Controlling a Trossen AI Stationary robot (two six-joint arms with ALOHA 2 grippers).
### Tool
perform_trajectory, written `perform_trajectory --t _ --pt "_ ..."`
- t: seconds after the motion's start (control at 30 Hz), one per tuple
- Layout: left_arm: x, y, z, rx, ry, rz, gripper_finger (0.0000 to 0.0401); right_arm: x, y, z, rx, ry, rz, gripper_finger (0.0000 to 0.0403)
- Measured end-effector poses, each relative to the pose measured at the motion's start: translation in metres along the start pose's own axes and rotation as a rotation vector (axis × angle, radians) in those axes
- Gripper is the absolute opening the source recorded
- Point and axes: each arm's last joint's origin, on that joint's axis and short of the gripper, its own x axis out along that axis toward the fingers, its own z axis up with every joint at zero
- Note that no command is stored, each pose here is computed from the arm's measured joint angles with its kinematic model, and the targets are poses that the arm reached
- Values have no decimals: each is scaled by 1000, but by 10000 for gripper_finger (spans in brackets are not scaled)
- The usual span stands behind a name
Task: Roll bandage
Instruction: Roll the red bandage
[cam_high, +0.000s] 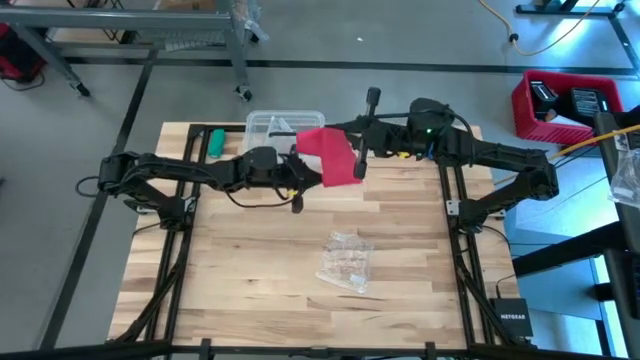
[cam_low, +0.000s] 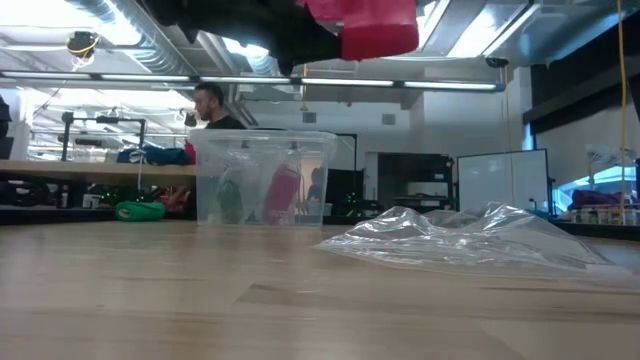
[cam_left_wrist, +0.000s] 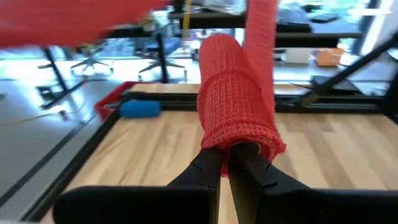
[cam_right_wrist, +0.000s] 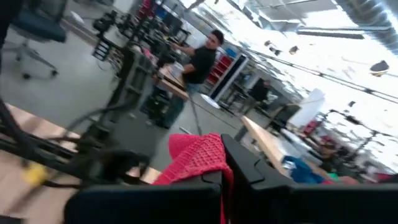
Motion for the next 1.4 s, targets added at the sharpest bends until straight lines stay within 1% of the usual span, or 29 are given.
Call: perform_trajectory --t 0.07,0.17,0.27,0.43,0.53,0.67,0.83,0.97,1.07,1.17,1.23,1.4 --pt "0 4 0 -28 5 49 13 1 8 2 2 3 30 0" --pt "0 11 -1 -54 7 121 13 1 21 11 -29 -21 58 0" --pt "-1 18 -1 -79 5 178 13 0 27 20 -50 -57 45 0" --pt "-1 22 1 -89 -17 193 13 6 25 21 -55 -96 -8 0" --pt "0 22 1 -88 -24 191 13 16 30 18 -57 -129 -1 0" --pt "4 22 -4 -88 -13 191 13 28 35 13 -60 -131 -1 0" --pt "12 22 -15 -77 36 187 13 40 31 20 -74 -104 17 0" --pt "14 12 -18 -31 62 145 13 38 15 24 -110 -29 -6 0" --pt "15 -2 -17 25 58 41 13 33 0 19 -115 38 -44 0" --pt "14 -20 -18 74 69 -73 13 30 -15 2 -110 157 -68 0" --pt "13 -32 -18 113 72 -134 13 28 -25 -12 -84 237 -74 0" --pt "9 -56 -16 190 53 -217 13 19 -46 -52 -11 426 -62 0"
